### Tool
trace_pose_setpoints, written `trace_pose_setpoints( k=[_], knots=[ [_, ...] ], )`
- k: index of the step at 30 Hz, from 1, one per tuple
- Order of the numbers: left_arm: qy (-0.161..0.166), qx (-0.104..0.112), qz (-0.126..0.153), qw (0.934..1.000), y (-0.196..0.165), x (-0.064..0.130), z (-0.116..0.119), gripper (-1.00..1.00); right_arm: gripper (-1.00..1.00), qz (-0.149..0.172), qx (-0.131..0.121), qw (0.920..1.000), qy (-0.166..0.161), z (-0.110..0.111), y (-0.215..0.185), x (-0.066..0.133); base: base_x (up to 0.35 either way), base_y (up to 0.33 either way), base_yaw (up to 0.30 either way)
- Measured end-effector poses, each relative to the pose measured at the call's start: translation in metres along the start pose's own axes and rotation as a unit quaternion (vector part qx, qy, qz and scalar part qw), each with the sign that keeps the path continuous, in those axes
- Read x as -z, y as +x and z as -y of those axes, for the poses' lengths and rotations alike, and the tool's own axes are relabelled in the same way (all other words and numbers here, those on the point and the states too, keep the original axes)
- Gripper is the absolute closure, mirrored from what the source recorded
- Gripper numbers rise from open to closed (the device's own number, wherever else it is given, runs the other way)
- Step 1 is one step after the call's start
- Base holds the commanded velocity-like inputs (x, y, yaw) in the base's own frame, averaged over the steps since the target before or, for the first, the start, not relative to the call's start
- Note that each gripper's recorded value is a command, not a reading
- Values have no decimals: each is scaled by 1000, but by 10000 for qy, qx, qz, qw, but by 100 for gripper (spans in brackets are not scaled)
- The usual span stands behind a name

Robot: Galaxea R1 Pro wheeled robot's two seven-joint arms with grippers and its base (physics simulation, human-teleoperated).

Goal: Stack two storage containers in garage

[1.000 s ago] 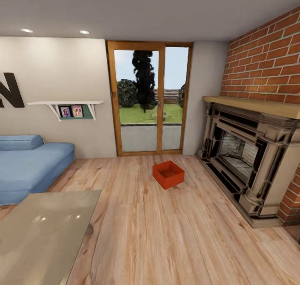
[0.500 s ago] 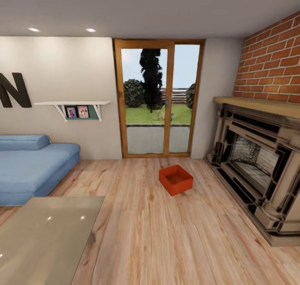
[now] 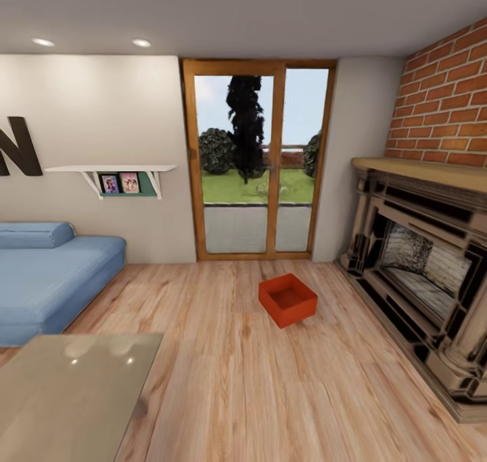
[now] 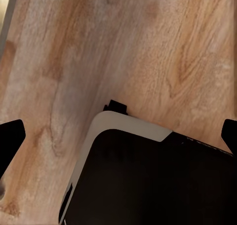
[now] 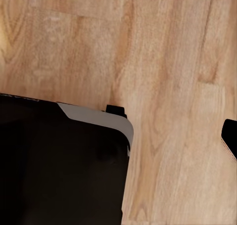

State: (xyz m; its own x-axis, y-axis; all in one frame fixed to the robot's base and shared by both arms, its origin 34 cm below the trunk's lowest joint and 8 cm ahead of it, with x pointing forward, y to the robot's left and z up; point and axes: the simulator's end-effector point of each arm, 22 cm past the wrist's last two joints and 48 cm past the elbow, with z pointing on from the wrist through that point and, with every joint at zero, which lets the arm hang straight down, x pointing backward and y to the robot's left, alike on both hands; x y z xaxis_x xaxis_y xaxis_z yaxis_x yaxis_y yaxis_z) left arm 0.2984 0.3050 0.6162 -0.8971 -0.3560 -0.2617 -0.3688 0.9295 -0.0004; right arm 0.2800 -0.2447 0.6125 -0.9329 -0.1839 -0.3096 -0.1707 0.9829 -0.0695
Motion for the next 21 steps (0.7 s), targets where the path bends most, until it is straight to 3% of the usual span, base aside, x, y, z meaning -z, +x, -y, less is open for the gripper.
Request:
trace_pose_setpoints(
  k=[21],
  knots=[
    [-9, 10, -11, 10000, 1, 0, -1, -100, -100, -2, -8, 10000, -1, 0, 0, 0, 324, 0, 0]
  ],
)
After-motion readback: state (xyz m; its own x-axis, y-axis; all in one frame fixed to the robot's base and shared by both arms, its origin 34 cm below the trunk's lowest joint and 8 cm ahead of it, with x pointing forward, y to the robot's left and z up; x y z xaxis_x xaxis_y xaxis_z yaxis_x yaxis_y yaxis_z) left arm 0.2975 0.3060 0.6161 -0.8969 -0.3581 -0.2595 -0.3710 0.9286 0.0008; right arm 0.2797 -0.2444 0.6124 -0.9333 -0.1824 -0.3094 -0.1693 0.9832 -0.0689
